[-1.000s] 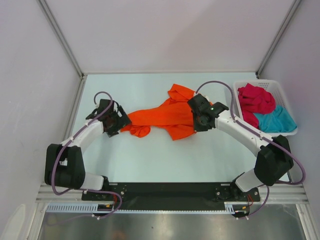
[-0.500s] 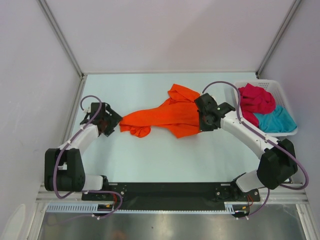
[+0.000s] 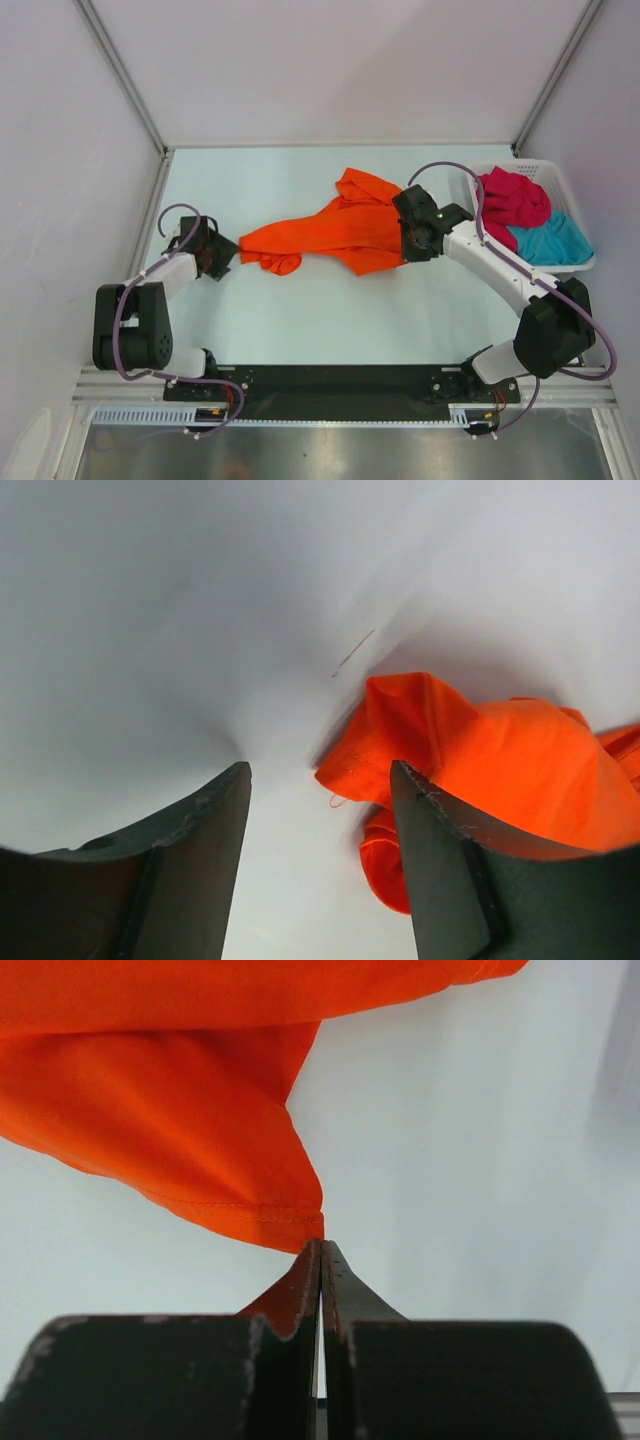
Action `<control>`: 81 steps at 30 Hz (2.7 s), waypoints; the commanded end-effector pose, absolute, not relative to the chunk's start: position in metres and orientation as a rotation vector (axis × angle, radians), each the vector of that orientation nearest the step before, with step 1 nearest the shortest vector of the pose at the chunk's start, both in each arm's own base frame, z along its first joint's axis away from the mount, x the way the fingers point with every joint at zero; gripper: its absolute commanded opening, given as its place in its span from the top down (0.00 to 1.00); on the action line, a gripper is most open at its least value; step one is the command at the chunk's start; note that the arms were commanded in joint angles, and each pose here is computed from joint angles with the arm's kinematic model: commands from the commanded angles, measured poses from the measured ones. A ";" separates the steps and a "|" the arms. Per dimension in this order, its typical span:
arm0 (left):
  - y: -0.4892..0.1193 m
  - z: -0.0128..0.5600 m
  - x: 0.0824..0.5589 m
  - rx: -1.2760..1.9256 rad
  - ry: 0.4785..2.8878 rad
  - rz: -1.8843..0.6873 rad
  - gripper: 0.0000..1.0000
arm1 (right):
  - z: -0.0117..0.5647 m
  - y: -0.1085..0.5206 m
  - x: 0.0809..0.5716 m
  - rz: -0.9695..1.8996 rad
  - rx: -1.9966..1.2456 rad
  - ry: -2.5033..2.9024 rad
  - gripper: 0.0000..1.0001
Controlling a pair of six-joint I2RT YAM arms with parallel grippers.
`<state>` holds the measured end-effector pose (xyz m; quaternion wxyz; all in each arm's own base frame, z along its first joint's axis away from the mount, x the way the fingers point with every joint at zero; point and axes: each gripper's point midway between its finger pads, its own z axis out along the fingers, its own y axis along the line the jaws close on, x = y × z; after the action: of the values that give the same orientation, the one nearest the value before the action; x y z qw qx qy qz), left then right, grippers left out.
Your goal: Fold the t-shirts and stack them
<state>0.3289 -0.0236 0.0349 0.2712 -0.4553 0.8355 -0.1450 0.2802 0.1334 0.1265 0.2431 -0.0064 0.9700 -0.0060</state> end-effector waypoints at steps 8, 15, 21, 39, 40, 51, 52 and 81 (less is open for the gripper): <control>-0.036 0.019 0.339 -1.271 2.231 -0.513 0.65 | 0.140 0.129 0.282 -0.030 -0.023 2.639 1.00; -0.040 0.016 0.349 -1.271 2.235 -0.551 0.64 | 0.148 0.129 0.283 -0.041 -0.021 2.639 1.00; -0.046 0.018 0.358 -1.250 2.227 -0.608 0.87 | 0.152 0.129 0.284 -0.043 -0.021 2.638 1.00; -0.041 0.268 0.412 -0.774 2.036 -0.643 1.00 | 0.338 0.078 0.381 -0.012 0.124 2.223 1.00; -0.040 0.312 0.413 -0.694 1.970 -0.639 1.00 | 0.347 0.071 0.385 -0.031 0.126 2.209 1.00; -0.045 0.471 0.330 -0.476 1.767 -0.654 1.00 | 0.475 0.019 0.342 0.013 0.303 1.893 1.00; -0.045 0.482 0.323 -0.463 1.747 -0.656 1.00 | 0.477 0.019 0.339 0.023 0.308 1.886 1.00; -0.002 0.526 0.493 -0.407 1.579 -0.680 1.00 | 0.542 -0.024 0.451 0.128 0.389 1.572 1.00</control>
<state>0.5421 0.0043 0.3695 0.4698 -0.2548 0.8000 -0.2728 0.5166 -0.0091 0.4075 0.5508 0.1822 0.8134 0.0427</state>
